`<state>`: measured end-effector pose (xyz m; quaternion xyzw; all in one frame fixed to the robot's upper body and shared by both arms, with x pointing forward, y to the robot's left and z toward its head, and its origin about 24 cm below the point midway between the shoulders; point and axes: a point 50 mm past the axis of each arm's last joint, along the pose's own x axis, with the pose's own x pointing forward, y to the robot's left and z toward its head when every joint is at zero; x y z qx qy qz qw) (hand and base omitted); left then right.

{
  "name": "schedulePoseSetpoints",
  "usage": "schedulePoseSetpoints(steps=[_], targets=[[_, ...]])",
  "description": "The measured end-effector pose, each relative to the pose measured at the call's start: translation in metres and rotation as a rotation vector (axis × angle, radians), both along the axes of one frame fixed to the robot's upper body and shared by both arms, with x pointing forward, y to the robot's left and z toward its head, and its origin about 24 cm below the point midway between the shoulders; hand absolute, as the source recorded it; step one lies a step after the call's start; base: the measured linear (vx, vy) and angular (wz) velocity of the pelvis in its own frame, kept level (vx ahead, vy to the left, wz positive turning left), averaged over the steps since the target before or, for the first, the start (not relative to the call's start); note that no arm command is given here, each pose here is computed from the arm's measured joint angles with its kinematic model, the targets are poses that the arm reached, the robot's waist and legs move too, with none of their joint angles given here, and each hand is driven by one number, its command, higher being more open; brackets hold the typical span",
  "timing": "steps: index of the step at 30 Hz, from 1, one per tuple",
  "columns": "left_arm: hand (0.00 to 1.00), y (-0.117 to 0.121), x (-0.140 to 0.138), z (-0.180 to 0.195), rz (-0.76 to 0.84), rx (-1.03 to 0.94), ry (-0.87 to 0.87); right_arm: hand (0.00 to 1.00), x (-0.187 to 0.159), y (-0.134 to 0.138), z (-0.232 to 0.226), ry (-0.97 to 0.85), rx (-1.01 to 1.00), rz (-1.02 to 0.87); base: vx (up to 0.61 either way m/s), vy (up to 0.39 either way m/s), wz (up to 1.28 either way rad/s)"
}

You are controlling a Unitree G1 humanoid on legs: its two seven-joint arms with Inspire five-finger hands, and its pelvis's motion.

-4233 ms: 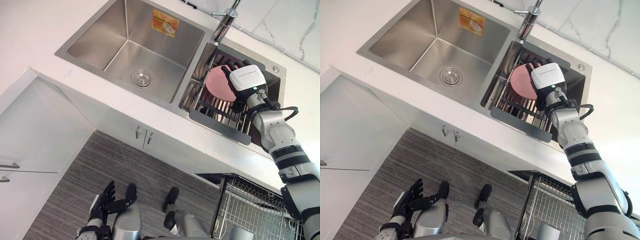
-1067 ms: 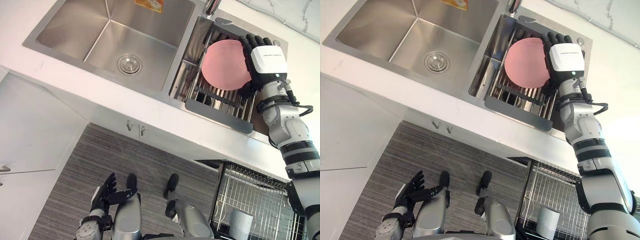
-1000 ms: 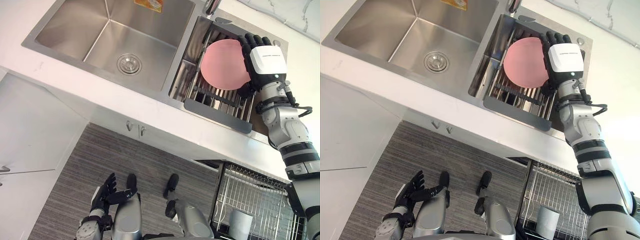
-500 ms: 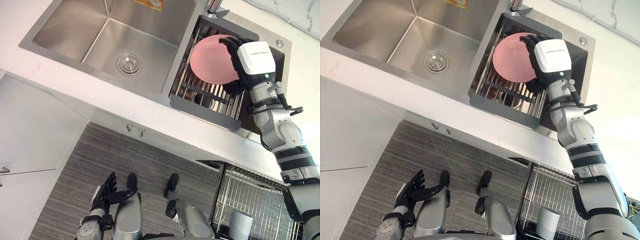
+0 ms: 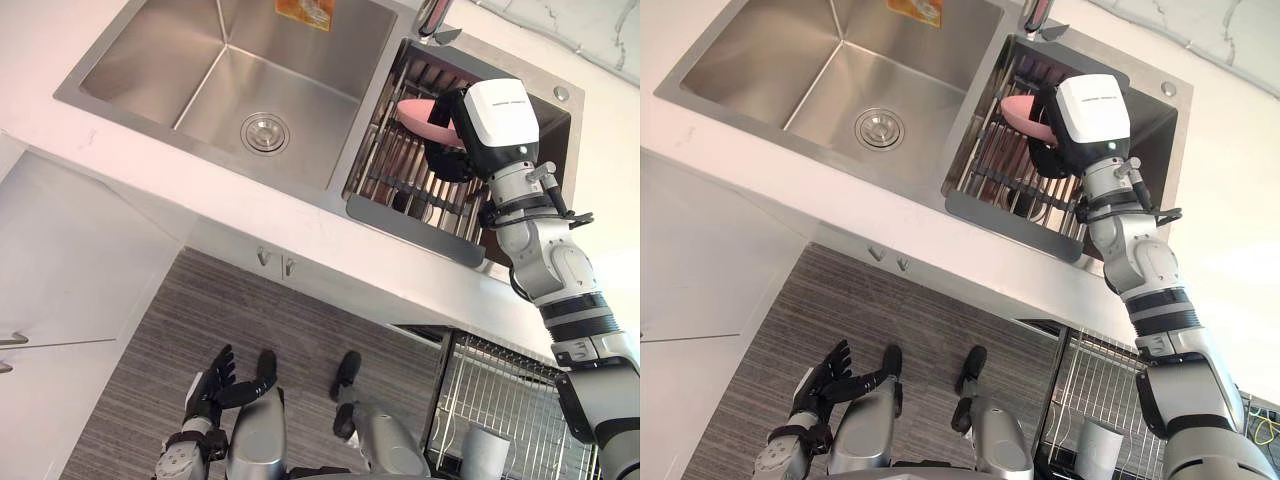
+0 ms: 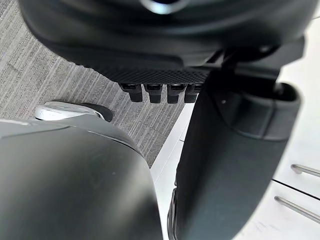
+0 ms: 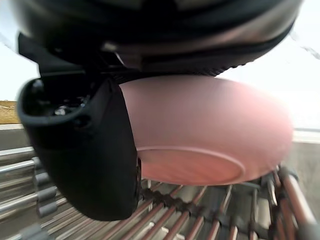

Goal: Walk over to the sink, pick up the cup, carry it to the dishwasher, place the cup inside the dishwasher, then close the dishwasher door

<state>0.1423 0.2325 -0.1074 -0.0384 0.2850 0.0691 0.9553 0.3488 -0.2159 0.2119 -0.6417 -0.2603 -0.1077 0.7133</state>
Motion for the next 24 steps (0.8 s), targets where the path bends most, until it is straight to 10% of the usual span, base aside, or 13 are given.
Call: schedulePoseSetpoints(steps=[24], targets=[[1.0,-0.002,-0.06,-0.026,0.046,0.013,0.18,0.0,-0.105,0.027,-0.016,-0.205,0.318,0.284,0.03,0.026,-0.15]])
